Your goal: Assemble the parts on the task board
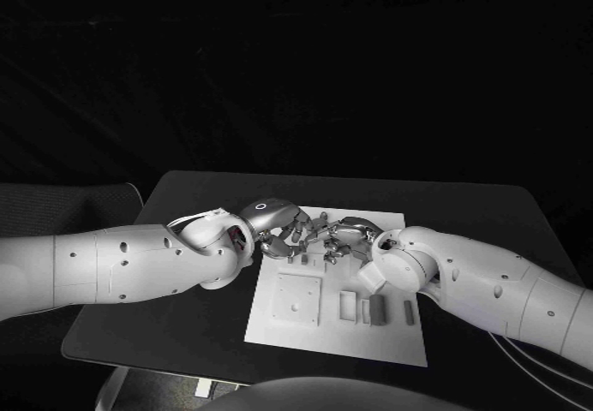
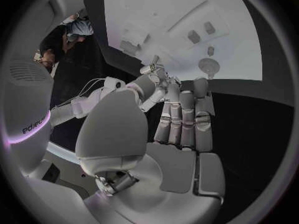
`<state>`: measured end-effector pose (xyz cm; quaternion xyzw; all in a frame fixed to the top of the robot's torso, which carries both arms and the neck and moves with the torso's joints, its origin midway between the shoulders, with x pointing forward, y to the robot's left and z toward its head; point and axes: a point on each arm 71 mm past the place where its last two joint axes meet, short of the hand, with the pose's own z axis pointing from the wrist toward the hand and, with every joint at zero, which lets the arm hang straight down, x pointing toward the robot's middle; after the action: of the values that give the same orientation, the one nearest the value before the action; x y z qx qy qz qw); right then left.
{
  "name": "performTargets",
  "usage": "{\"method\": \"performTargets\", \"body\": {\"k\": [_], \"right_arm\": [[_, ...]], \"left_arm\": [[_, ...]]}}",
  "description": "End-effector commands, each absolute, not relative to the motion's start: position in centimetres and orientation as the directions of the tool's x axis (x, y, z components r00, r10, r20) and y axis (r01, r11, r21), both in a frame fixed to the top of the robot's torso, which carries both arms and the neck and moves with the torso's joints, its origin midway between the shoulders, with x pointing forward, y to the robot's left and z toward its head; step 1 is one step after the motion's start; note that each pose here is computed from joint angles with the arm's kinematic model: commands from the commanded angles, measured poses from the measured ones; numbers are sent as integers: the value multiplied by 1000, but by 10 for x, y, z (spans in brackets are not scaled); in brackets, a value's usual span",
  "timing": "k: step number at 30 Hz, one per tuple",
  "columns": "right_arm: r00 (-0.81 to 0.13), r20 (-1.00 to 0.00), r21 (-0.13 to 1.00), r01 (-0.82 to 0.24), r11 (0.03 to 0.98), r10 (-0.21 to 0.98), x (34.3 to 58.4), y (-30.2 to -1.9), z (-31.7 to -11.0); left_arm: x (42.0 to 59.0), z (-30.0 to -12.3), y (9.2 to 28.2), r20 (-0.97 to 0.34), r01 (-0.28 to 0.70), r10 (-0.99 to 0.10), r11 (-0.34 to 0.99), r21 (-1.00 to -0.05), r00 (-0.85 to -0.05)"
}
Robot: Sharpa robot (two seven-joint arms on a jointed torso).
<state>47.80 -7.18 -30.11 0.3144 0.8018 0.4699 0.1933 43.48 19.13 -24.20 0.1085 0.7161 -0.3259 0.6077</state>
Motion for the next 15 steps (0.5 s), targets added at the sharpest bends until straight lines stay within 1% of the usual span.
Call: {"method": "performTargets", "body": {"k": [1, 15], "right_arm": [[-739, -21, 880, 306, 363, 673, 478, -71, -301], [-738, -48, 880, 287, 377, 673, 478, -70, -300]], "left_arm": [[434, -241, 188, -940, 564, -237, 754, -337, -245], [434, -241, 187, -939, 564, -240, 752, -340, -246]]}}
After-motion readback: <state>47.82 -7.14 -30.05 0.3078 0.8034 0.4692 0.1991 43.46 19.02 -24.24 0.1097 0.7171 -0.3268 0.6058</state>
